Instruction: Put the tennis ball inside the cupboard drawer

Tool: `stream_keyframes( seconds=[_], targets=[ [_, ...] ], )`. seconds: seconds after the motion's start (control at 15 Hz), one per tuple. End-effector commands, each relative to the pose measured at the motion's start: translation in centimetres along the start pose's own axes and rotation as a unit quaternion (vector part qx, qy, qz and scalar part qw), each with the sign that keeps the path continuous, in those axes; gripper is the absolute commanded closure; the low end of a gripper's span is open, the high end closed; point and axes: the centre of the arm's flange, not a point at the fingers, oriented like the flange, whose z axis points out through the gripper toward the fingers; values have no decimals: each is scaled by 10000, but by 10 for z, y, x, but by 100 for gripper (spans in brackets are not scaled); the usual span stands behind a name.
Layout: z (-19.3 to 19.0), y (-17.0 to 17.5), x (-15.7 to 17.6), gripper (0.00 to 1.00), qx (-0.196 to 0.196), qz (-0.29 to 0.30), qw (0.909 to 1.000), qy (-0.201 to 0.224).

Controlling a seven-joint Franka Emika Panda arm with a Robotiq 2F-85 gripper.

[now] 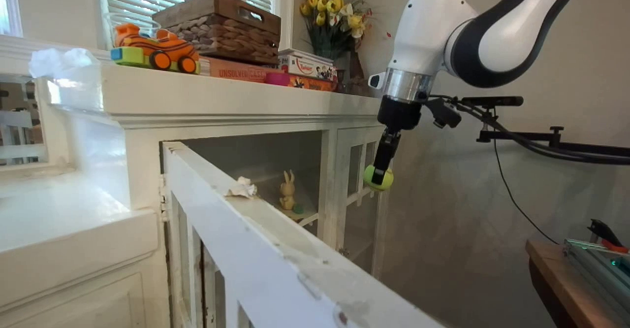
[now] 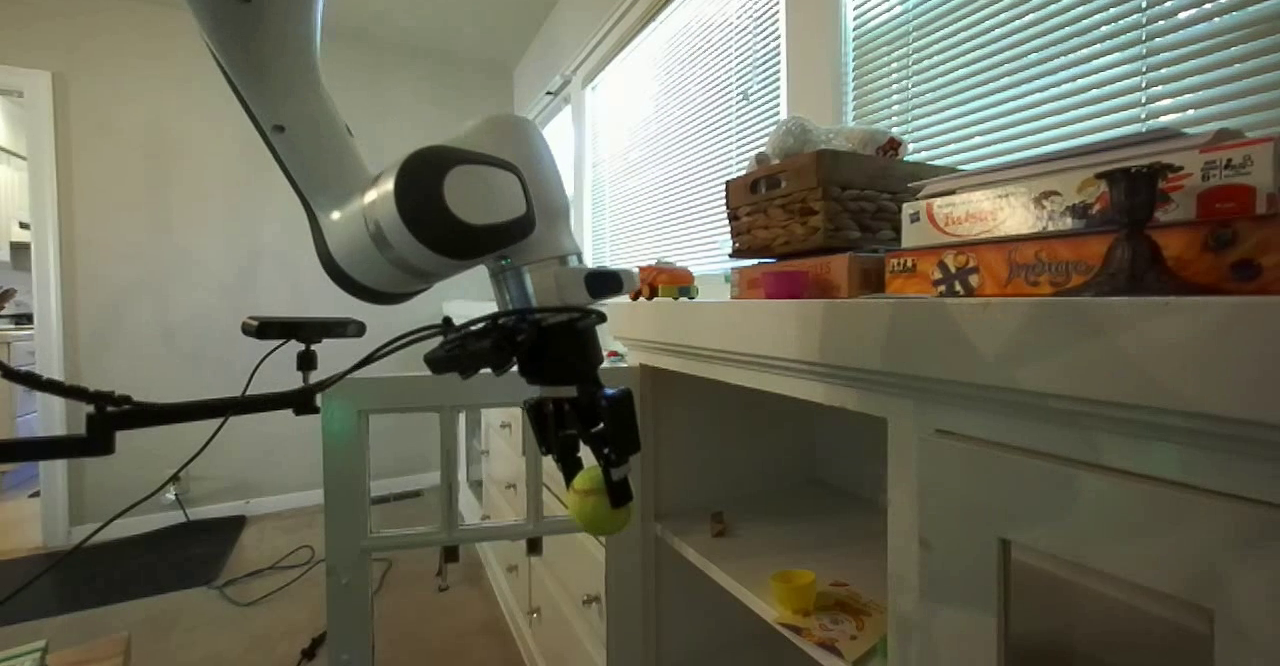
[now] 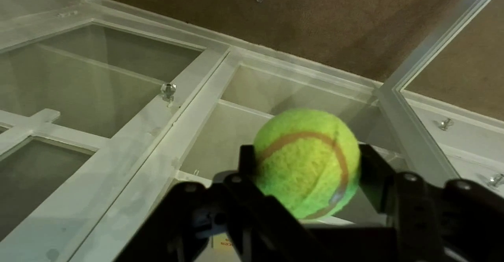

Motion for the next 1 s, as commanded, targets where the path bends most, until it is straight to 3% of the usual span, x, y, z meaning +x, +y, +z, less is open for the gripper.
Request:
stream_keyframes(
  seconds=[0.0,0.47,0.93],
  targets=[
    [40,1,13,59,-246,141,9994,179],
    [54,12,41,59,-427,432,9976,324],
    [53,9,52,59,-354,582,9970,379]
  ],
)
